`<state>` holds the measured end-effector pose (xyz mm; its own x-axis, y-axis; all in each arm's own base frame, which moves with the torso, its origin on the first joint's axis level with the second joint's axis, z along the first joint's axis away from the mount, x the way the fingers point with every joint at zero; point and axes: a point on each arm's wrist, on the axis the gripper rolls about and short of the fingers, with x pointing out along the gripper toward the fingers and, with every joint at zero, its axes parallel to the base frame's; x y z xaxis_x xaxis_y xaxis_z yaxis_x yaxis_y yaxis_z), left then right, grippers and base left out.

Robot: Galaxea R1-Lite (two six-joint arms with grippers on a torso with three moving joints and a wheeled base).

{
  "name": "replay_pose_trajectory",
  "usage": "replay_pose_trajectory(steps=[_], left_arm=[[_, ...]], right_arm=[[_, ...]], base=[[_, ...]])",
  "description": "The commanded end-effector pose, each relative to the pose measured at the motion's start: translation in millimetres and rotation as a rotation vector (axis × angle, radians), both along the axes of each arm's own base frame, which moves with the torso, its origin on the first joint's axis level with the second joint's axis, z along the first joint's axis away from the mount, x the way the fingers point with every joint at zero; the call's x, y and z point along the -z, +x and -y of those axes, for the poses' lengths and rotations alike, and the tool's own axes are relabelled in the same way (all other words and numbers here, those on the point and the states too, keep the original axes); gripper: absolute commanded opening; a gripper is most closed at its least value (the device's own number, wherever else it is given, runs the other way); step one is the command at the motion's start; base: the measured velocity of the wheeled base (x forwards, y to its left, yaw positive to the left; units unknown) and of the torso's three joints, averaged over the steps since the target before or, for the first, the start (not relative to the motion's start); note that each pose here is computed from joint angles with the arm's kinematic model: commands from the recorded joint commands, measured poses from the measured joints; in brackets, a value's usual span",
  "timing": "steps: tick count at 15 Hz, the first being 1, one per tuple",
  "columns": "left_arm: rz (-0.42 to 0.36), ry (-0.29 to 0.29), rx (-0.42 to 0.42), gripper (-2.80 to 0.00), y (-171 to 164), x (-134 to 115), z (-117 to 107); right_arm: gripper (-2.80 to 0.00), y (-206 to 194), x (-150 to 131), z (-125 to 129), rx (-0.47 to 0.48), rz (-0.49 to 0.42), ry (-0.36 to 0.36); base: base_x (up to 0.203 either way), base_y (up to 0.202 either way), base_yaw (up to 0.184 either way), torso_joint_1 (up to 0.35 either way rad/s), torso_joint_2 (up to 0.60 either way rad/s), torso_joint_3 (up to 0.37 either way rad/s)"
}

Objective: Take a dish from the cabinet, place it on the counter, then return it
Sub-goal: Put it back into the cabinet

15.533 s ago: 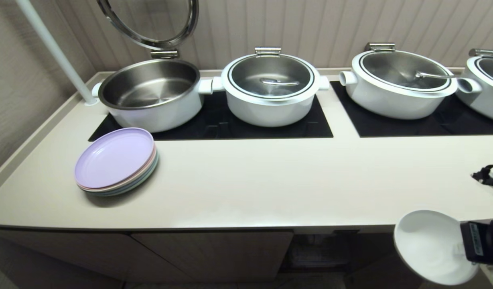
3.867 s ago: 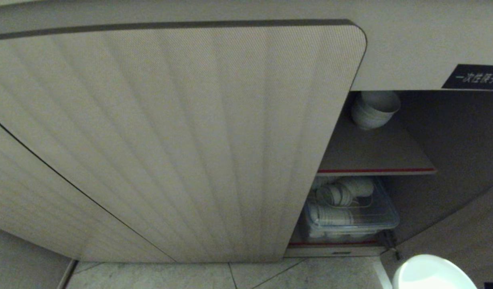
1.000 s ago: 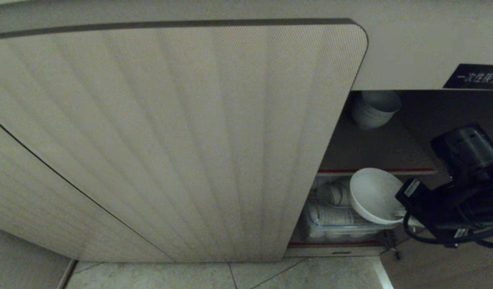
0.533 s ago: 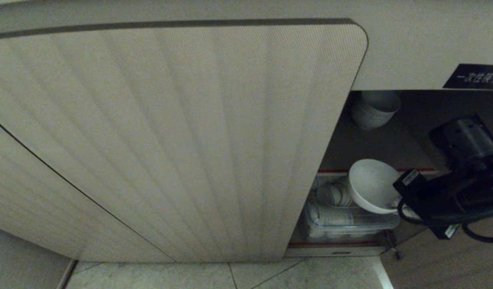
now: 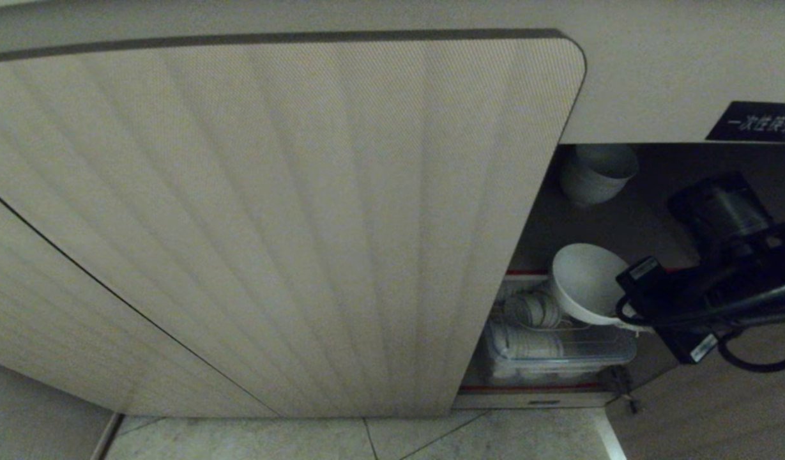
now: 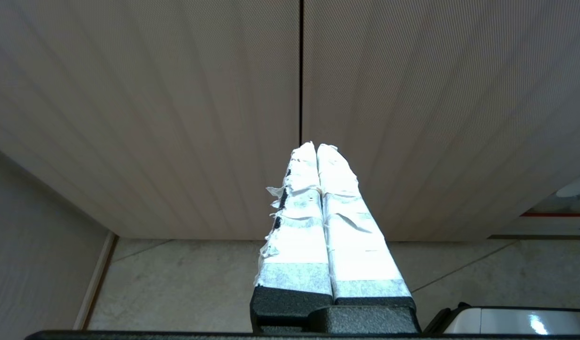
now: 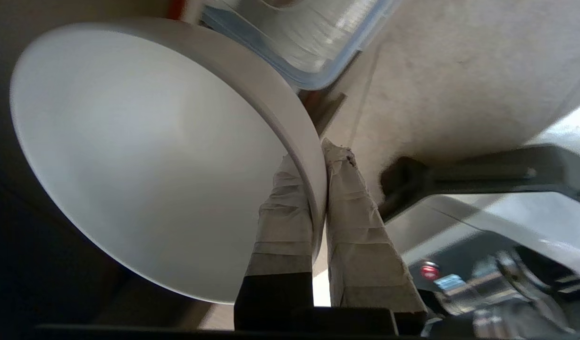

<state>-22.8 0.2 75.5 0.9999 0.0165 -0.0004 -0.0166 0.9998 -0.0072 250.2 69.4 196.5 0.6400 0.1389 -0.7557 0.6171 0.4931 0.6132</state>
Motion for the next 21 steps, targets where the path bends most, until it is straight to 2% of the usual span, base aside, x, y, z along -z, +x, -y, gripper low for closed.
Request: replay_pose_trajectory(steps=[1, 10, 21], left_arm=[[0.0, 0.0, 0.0, -2.8, 0.0, 0.0, 0.0], [0.0, 0.0, 0.0, -2.8, 0.0, 0.0, 0.0], [0.0, 0.0, 0.0, -2.8, 0.0, 0.0, 0.0]], right_arm=[[-2.8, 11.6, 1.8, -3.0, 0.012, -0.003, 0.007], [-2.8, 38.9, 1.8, -7.2, 0.016, 0.003, 0.002], [-2.8, 59.7, -3.7, 1.6, 0.01, 0.041, -0.027]], base=[[0.0, 0.0, 0.0, 0.0, 0.0, 0.0], [0.0, 0.0, 0.0, 0.0, 0.0, 0.0], [0.0, 0.0, 0.0, 0.0, 0.0, 0.0]])
